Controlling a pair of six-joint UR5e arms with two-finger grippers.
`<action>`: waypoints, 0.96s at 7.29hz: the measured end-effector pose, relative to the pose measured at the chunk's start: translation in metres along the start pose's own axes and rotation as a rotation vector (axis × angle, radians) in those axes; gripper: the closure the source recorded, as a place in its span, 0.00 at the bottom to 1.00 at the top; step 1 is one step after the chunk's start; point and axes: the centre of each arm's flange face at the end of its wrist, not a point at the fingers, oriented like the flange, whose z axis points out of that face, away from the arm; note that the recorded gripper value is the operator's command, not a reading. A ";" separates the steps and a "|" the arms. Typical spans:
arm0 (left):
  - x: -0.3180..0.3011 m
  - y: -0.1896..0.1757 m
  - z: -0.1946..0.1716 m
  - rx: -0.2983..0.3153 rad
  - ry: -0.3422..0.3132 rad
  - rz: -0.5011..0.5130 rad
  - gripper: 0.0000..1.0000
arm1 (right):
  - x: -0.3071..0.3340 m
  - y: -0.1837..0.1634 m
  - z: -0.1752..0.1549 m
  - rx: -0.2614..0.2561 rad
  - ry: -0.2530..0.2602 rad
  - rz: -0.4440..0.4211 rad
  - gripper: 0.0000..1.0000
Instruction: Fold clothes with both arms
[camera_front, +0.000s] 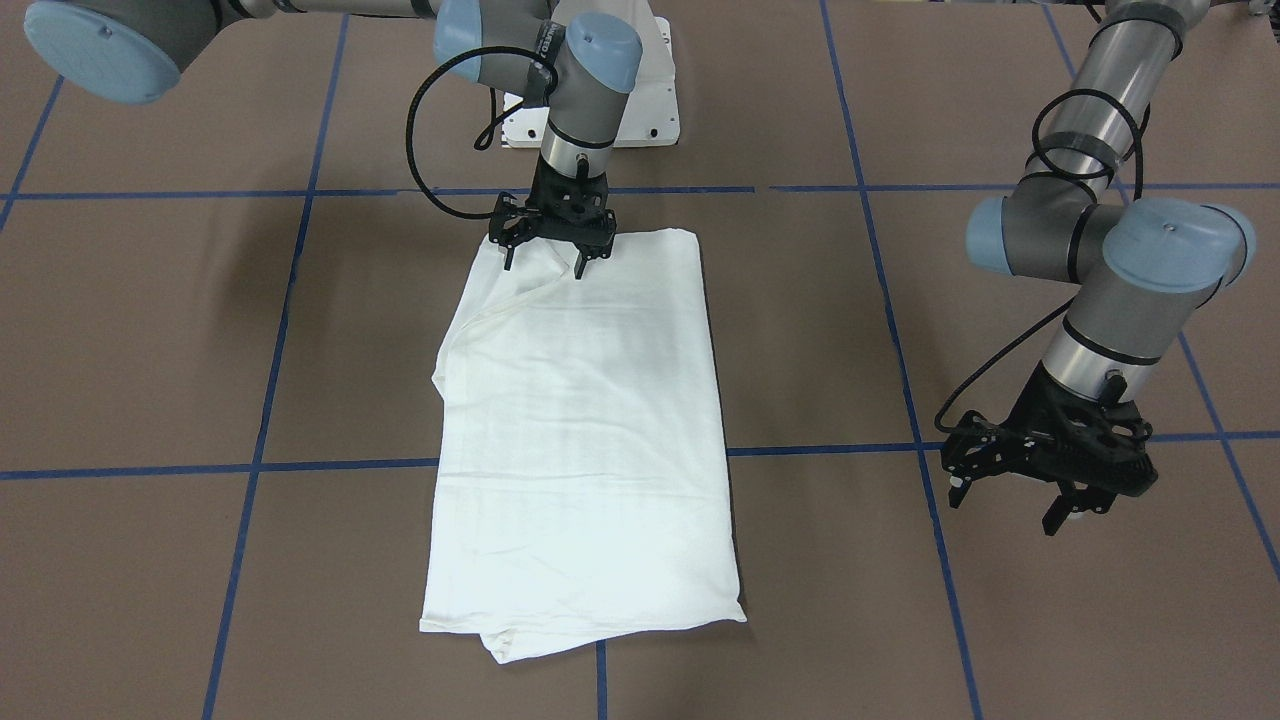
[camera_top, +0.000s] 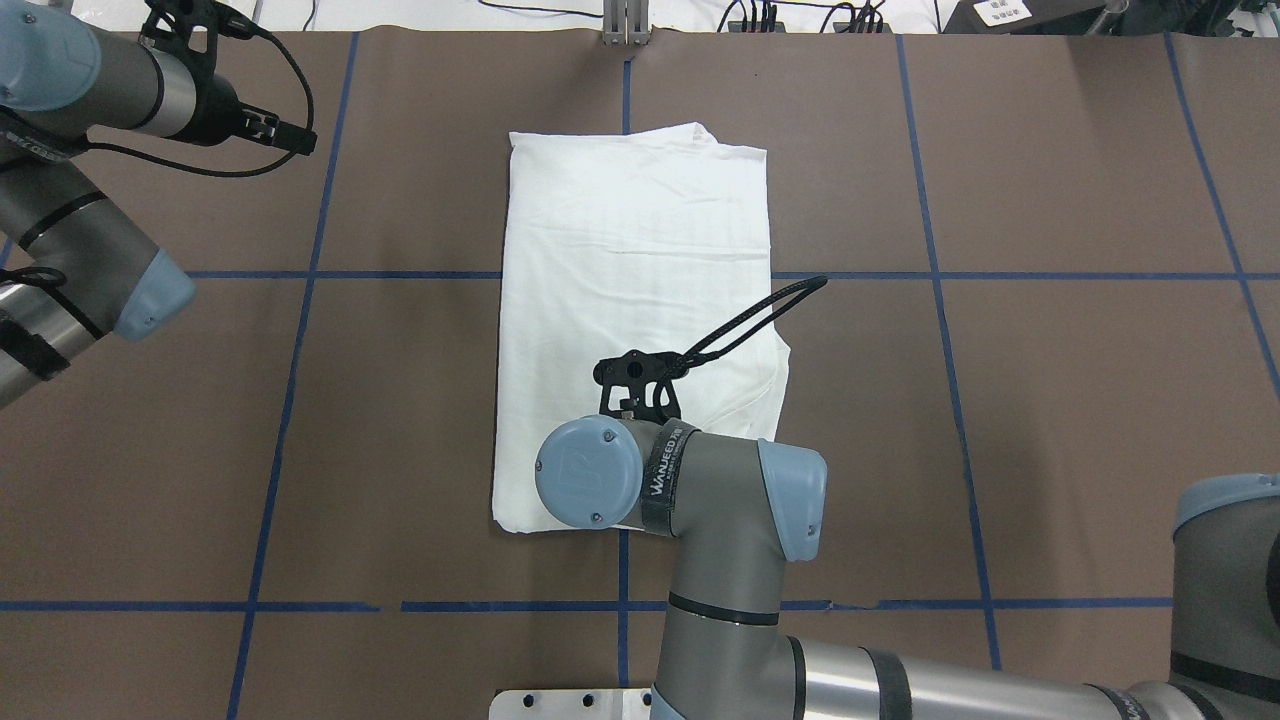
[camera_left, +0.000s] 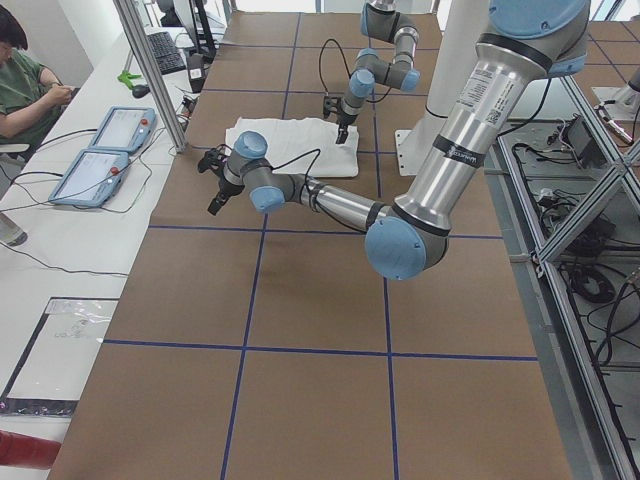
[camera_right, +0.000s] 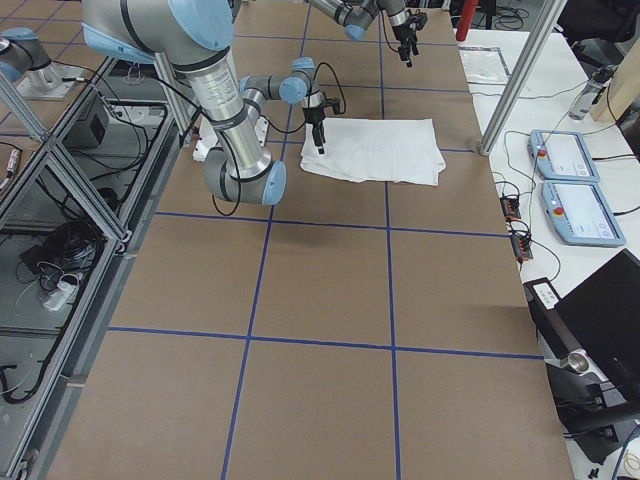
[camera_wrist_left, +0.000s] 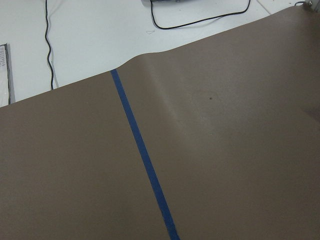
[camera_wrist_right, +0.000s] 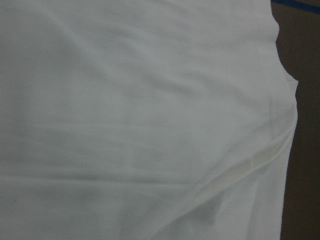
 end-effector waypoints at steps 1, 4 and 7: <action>0.000 0.000 0.000 0.000 0.000 0.000 0.00 | 0.001 0.005 0.003 -0.009 0.026 -0.009 0.00; 0.000 0.000 0.000 0.000 0.000 0.000 0.00 | 0.020 0.013 0.008 -0.044 0.147 -0.041 0.00; 0.000 0.000 0.000 0.000 0.000 0.000 0.00 | 0.098 0.039 0.008 -0.073 0.238 -0.081 0.00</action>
